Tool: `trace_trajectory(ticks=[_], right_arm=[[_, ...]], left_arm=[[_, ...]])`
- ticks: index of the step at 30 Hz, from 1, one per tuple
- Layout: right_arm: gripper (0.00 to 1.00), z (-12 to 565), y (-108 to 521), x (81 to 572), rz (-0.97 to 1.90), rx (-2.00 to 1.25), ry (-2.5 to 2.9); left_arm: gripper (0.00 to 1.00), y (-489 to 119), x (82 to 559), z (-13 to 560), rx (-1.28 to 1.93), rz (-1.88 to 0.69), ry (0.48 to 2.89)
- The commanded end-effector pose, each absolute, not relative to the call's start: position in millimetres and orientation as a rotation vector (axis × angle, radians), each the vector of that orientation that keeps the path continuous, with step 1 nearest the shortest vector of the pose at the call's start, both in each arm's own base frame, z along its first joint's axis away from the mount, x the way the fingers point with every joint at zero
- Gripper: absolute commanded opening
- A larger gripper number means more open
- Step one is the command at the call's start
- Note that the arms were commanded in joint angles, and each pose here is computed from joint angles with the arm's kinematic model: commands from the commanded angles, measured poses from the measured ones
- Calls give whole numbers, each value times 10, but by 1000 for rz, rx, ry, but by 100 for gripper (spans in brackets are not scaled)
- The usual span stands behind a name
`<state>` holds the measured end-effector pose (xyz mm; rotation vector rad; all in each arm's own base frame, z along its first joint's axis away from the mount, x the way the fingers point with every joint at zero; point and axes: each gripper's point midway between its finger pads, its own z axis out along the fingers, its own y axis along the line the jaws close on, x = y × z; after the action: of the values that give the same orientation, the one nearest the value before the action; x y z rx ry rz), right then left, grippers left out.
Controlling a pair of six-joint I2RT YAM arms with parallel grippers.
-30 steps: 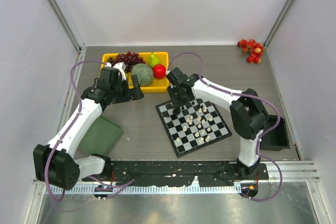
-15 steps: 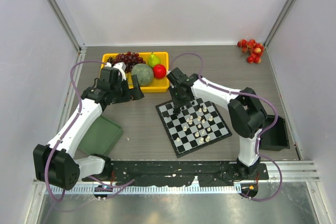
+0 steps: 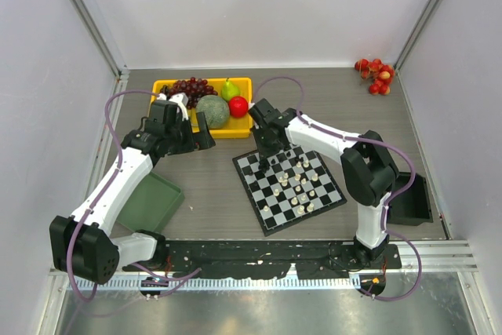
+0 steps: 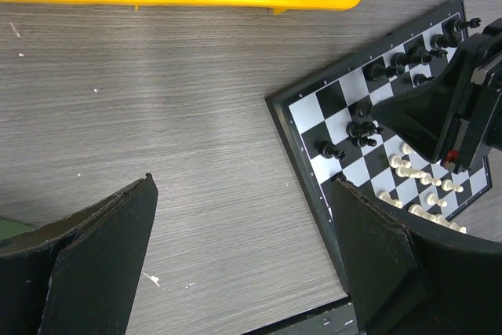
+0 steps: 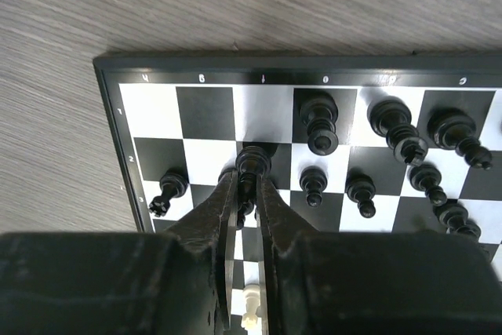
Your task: Set up the chess pieces on the board
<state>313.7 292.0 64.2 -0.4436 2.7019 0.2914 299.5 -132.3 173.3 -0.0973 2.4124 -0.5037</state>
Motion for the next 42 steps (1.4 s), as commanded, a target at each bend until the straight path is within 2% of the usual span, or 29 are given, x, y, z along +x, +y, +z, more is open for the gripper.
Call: trace_trajectory(ticks=[1, 21, 25, 26, 32, 36, 42], right_arm=[[16, 967, 3035, 3410, 306, -418, 2580], [18, 710, 3018, 3512, 267, -422, 2623], [25, 679, 3013, 3470, 276, -442, 2636], [29, 676, 3009, 3462, 276, -445, 2637], [40, 1097, 3100, 3508, 365, -461, 2549], [43, 1374, 3093, 3495, 395, -465, 2490], [44, 1290, 2998, 3323, 394, -483, 2515]], left_arm=[[100, -1376, 3057, 1856, -84, -532, 2360], [100, -1371, 3044, 1852, -81, -530, 2363], [100, -1372, 3057, 1844, -80, -530, 2364], [100, -1370, 3050, 1825, -83, -529, 2370], [99, -1373, 3051, 1808, -82, -530, 2374], [99, -1373, 3056, 1809, -85, -529, 2374], [100, -1372, 3065, 1807, -84, -526, 2373]])
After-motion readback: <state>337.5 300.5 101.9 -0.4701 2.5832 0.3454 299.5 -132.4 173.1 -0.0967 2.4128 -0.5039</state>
